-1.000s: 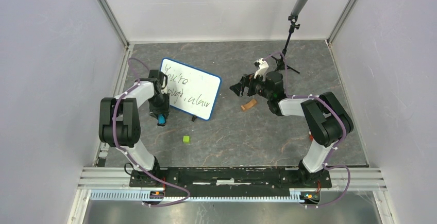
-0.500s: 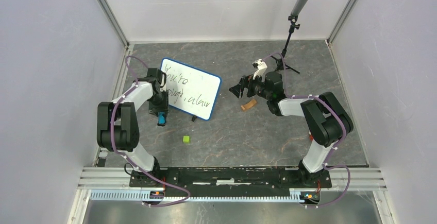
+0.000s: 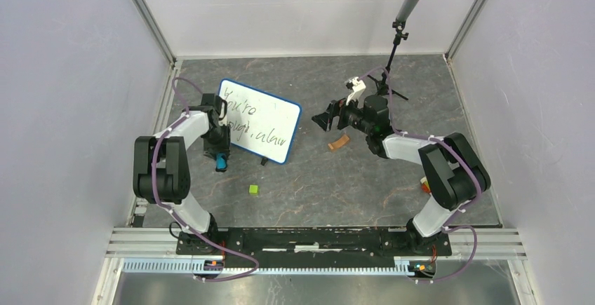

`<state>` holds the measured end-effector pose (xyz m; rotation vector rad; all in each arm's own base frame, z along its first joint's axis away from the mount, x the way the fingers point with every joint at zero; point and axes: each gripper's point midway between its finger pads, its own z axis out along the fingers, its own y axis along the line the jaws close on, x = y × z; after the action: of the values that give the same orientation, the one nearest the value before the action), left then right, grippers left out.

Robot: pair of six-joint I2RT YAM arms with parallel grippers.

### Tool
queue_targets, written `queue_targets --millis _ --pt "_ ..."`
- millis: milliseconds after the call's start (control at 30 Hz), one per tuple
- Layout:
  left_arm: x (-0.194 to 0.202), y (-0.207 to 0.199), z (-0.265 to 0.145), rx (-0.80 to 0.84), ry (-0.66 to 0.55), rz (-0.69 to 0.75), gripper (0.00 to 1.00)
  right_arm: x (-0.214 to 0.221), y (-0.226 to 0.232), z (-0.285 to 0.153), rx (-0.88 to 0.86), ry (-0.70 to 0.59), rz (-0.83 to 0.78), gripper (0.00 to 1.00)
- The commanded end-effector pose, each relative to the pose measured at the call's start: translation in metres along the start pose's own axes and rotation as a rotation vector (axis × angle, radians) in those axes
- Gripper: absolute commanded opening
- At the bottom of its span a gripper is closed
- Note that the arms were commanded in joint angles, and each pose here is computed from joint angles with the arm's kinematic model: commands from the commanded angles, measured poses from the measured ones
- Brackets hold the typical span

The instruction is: Erase the whiteboard

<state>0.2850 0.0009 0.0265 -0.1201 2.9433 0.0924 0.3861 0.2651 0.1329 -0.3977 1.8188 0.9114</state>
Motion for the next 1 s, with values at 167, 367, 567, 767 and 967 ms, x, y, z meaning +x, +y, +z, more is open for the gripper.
queue_targets --millis 167,367,567,767,967 --pt "-0.010 -0.002 -0.003 0.012 -0.032 0.008 0.38 -0.019 0.021 -0.001 -0.047 -0.041 -0.060 0.97" --pt "-0.016 -0.005 -0.023 0.040 -0.111 -0.011 0.33 -0.023 0.030 0.001 -0.046 -0.041 -0.069 0.97" --pt "-0.037 -0.024 -0.077 0.178 -0.330 -0.080 0.33 -0.033 0.050 0.000 -0.079 -0.071 -0.012 0.98" --pt "-0.052 -0.050 -0.117 0.346 -0.508 -0.179 0.31 -0.022 0.089 0.018 -0.196 -0.068 0.029 0.86" --pt "-0.057 -0.071 -0.135 0.352 -0.654 -0.175 0.31 -0.007 0.105 0.032 -0.235 -0.059 0.055 0.74"
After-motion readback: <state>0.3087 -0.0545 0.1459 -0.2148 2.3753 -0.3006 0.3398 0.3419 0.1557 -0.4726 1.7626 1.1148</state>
